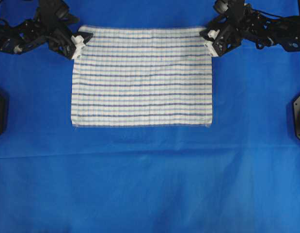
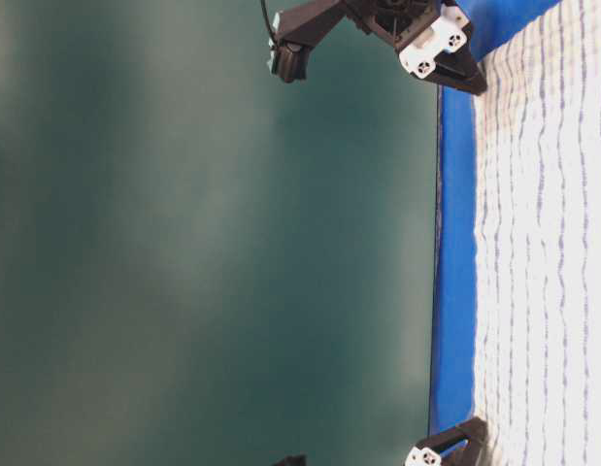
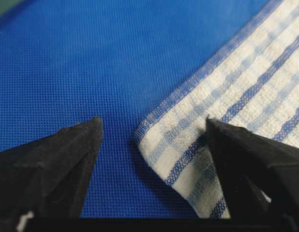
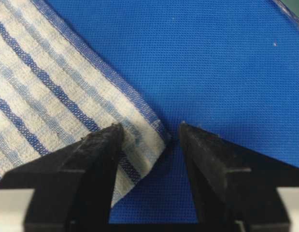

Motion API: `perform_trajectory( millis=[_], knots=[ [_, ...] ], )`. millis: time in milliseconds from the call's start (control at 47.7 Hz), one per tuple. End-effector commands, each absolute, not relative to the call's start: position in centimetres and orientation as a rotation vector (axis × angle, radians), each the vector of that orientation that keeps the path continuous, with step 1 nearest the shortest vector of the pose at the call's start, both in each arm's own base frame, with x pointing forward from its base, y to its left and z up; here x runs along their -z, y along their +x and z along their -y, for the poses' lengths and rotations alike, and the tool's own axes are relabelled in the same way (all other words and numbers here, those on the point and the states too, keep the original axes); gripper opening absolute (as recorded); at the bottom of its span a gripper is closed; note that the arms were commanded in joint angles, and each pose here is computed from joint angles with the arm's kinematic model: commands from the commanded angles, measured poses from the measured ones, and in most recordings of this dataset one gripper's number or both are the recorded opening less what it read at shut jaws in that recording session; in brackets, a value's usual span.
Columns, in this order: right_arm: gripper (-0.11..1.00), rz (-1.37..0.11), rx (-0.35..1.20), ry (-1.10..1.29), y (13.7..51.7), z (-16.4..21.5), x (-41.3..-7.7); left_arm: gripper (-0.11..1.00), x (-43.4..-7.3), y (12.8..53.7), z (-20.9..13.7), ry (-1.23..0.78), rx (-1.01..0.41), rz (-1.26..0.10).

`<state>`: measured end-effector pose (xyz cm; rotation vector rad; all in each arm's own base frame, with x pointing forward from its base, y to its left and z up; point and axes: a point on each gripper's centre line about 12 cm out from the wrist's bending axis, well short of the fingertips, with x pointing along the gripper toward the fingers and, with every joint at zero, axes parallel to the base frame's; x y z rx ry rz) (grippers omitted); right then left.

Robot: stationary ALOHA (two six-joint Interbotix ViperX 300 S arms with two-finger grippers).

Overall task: Fold the blue towel.
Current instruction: 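Move both grippers to the towel's far corners and grasp them, then pull both far corners toward the near edge, folding the towel in half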

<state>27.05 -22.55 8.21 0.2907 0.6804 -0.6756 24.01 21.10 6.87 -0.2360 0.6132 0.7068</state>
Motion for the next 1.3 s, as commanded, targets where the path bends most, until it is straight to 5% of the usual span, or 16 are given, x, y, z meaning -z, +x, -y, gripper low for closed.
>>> perform_trajectory(
  millis=[0, 189, 293, 1279],
  knots=[
    [0.51, -0.648, 0.677, 0.275, 27.5, 23.0, -9.0, 0.71, -7.1, 24.4, -21.7, -0.233, -0.712, -0.606],
    [0.09, -0.653, 0.675, 0.275, 27.5, 22.9, -8.9, 0.22, -6.8, 24.5, -21.8, -0.236, -0.711, -0.622],
    [0.06, -0.656, 0.669, 0.274, 27.6, 22.7, -8.9, 0.03, -6.8, 24.5, -21.9, -0.233, -0.711, -0.619],
    [0.06, -0.559, 0.654, 0.235, 27.8, 21.9, -12.7, 0.02, -11.5, 24.4, -18.8, -0.177, -0.648, -0.514]
  ],
)
